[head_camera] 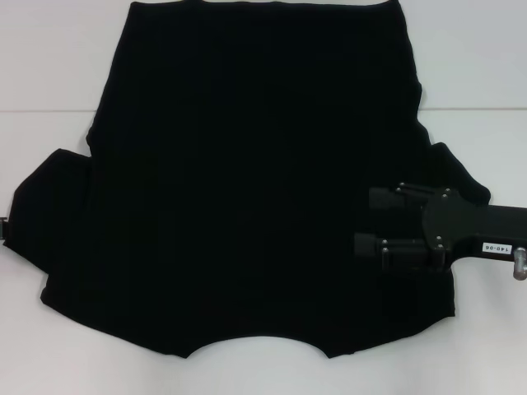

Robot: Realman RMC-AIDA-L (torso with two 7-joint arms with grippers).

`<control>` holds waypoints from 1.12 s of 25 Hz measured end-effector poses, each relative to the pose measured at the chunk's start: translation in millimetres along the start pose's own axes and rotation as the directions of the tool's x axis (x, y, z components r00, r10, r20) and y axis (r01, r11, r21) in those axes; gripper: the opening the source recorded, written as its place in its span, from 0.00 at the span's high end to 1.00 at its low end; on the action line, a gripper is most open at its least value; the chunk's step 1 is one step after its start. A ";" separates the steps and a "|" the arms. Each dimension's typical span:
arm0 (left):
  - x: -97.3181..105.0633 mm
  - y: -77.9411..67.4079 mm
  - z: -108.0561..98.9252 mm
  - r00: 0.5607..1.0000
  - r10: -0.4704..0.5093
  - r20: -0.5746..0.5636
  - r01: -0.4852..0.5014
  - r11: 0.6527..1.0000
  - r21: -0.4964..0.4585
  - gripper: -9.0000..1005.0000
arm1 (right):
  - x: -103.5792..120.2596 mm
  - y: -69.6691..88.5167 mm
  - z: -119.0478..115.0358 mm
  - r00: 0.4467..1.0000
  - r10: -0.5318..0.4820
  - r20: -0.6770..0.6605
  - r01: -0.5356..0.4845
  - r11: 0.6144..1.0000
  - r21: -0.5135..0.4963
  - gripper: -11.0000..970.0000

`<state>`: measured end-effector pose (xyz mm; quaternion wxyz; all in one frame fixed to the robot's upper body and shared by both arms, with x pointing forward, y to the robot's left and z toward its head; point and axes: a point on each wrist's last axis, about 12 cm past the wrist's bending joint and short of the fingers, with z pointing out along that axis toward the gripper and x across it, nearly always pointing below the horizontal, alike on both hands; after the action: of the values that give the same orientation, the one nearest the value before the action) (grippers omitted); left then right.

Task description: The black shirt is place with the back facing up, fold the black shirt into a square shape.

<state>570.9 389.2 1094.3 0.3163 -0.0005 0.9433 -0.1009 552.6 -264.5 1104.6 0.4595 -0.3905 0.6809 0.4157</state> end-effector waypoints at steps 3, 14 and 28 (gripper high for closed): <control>-1.6 2.2 -3.0 1.000 -0.001 0.008 0.001 1.000 -0.012 0.98 | 0.2 0.2 0.2 1.000 0.001 0.000 -0.001 1.000 0.000 0.10; -6.1 13.6 -13.2 0.999 -0.014 0.035 0.016 0.999 -0.049 0.97 | 0.0 -0.1 -0.4 1.000 0.010 0.011 -0.010 1.000 0.007 0.10; -5.3 20.6 -19.5 1.000 -0.010 0.024 0.012 0.997 -0.082 0.95 | -1.0 -0.2 -1.0 0.999 0.017 0.033 -0.017 1.000 0.015 0.11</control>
<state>564.8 413.5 1108.8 0.3265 -0.0201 0.9428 -0.0639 552.7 -265.4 1105.7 0.4702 -0.3742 0.6797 0.4206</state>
